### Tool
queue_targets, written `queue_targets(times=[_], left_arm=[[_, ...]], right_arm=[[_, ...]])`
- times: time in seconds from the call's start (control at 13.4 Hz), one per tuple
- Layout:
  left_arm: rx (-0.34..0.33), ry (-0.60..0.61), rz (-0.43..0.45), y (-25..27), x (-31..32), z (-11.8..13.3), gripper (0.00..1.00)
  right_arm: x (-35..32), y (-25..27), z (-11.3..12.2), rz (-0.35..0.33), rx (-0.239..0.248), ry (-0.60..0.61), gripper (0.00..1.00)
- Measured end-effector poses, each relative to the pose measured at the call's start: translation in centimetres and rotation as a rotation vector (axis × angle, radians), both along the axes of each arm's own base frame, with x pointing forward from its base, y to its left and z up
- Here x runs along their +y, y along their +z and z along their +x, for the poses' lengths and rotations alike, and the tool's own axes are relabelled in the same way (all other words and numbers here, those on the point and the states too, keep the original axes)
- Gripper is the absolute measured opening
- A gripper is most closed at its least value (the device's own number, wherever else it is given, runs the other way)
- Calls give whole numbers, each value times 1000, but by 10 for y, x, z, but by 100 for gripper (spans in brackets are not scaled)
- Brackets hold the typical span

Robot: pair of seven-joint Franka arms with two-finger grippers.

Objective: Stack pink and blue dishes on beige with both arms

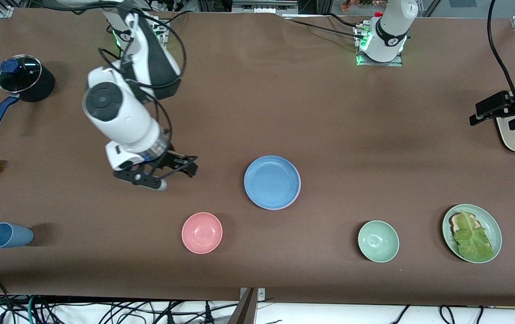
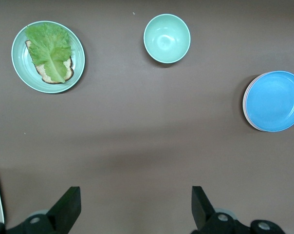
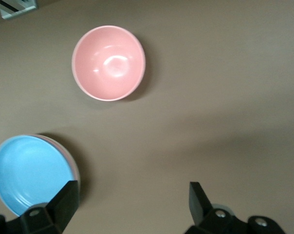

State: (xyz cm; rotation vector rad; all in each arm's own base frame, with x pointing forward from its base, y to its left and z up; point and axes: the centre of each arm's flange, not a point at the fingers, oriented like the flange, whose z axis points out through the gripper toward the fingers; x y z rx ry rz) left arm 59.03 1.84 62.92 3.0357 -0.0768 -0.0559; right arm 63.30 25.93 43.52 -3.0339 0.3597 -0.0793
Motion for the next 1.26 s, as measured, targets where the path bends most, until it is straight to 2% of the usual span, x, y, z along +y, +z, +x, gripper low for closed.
queue_targets(times=[0.15, 0.37, 0.6, 0.82, 1.26], left_arm=[[0, 0, 0, 0, 0, 0, 100], [1, 0, 0, -1, 0, 0, 100], [2, 0, 0, -1, 0, 1, 100], [2, 0, 0, -1, 0, 1, 100], [2, 1, 0, -1, 0, 1, 100]], right_arm=[[-52, 30, -4, -16, 38, 61, 100], [-118, 85, -26, -23, 95, 132, 100], [-155, 119, -49, -19, 133, 127, 100], [-169, 133, -59, -26, 136, 135, 100], [-174, 137, -62, -66, 135, 184, 100]])
